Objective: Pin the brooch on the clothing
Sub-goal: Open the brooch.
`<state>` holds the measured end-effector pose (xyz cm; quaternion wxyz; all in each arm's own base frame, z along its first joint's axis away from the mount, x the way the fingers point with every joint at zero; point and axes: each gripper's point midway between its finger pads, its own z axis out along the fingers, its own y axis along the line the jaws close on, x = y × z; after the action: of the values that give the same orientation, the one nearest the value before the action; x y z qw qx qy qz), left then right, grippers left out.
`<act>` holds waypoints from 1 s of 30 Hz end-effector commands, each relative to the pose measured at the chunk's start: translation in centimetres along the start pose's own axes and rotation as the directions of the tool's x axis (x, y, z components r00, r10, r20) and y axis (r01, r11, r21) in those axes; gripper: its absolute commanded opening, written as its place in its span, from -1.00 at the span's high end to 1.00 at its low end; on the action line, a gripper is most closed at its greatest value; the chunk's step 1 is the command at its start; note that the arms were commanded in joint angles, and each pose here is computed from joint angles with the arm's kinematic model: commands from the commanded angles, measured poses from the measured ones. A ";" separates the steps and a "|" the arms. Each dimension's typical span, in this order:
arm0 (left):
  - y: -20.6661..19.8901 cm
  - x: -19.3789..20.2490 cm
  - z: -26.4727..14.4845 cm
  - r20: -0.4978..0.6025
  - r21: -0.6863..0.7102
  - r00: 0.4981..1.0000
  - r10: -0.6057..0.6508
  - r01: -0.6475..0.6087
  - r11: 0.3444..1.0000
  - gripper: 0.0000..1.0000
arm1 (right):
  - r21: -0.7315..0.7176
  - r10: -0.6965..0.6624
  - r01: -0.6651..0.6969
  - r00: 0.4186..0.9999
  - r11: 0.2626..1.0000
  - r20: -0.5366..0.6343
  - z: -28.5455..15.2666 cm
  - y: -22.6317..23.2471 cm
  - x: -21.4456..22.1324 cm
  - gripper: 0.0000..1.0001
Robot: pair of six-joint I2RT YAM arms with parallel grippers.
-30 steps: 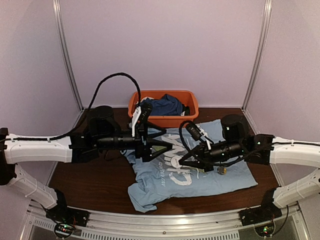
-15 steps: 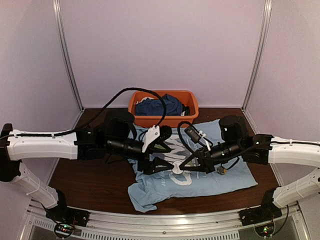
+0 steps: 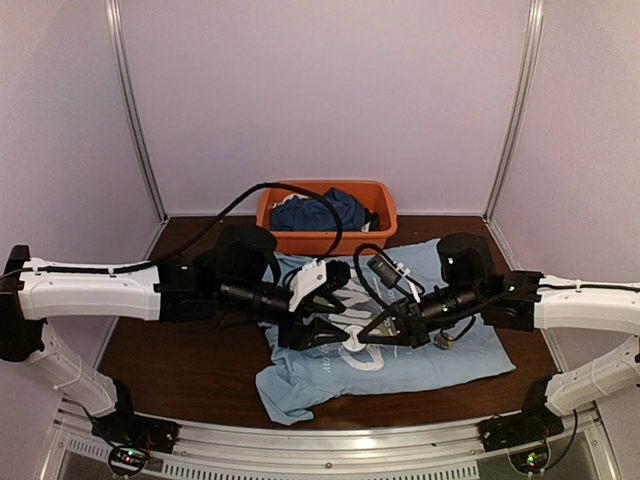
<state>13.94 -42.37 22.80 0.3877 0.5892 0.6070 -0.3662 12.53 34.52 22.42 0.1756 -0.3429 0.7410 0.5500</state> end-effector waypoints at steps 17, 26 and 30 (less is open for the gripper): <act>0.0 -1.7 1.4 0.047 -0.017 0.999 0.017 -0.016 1.000 0.28 | -0.012 0.019 -0.019 1.000 1.000 -0.009 0.3 -0.4 0.4 1.00; 1.0 -3.2 0.6 0.122 -0.085 0.993 0.004 0.006 0.996 0.38 | -0.017 0.029 -0.029 1.000 0.999 -0.006 0.4 -0.5 0.5 1.00; 1.4 -4.4 -1.8 0.174 -0.144 0.985 -0.002 0.028 0.989 -0.09 | 0.096 0.018 -0.017 1.000 0.995 -0.002 0.0 -2.1 0.5 1.00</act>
<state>14.54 -43.99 23.82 0.4216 0.5623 0.6086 -0.3684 12.79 34.56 21.49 0.1655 -0.3320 0.7489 0.5491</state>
